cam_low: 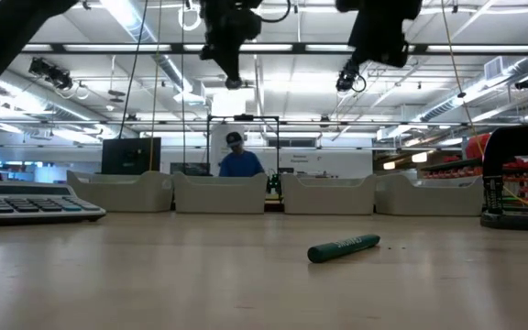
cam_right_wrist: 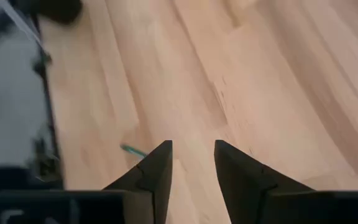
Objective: Sort crayons/erasers/pens/pencils in bins
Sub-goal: Put the green crayon into the gray bin
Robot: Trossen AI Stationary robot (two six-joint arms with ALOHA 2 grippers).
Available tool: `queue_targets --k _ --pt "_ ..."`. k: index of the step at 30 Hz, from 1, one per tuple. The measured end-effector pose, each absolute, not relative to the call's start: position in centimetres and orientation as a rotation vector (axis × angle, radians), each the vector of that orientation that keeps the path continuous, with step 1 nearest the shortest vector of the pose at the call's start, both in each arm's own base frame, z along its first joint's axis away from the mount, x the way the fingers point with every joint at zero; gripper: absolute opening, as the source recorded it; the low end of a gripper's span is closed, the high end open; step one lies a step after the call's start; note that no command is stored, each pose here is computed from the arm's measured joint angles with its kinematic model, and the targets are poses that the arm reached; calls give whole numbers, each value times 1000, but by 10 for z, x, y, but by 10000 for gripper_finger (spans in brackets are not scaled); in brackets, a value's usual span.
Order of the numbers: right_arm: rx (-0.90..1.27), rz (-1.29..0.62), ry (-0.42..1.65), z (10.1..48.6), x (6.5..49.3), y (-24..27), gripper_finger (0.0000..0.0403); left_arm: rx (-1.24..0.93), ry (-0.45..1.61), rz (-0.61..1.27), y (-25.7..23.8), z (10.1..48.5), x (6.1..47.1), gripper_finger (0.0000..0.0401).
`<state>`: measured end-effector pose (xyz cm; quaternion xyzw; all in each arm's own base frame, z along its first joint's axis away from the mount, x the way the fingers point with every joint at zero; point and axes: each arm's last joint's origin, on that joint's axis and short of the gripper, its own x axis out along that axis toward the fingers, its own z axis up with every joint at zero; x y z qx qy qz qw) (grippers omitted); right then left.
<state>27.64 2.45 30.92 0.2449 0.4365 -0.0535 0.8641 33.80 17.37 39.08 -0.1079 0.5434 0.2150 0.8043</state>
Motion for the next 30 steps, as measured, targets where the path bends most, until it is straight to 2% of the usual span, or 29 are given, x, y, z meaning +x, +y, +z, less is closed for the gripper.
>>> queue_targets --k 3,9,14,25,30 --pt "452 -86 950 293 293 28 120 -238 1177 439 152 398 334 16" --pt "463 -26 881 272 327 33 111 -223 1131 444 106 419 328 7" --pt "460 85 973 241 344 47 111 -255 1036 439 67 444 311 24" --pt "171 346 1084 199 344 119 110 -361 928 445 -16 458 302 6" --pt "55 382 1115 181 341 144 110 -425 904 474 -48 452 307 29"
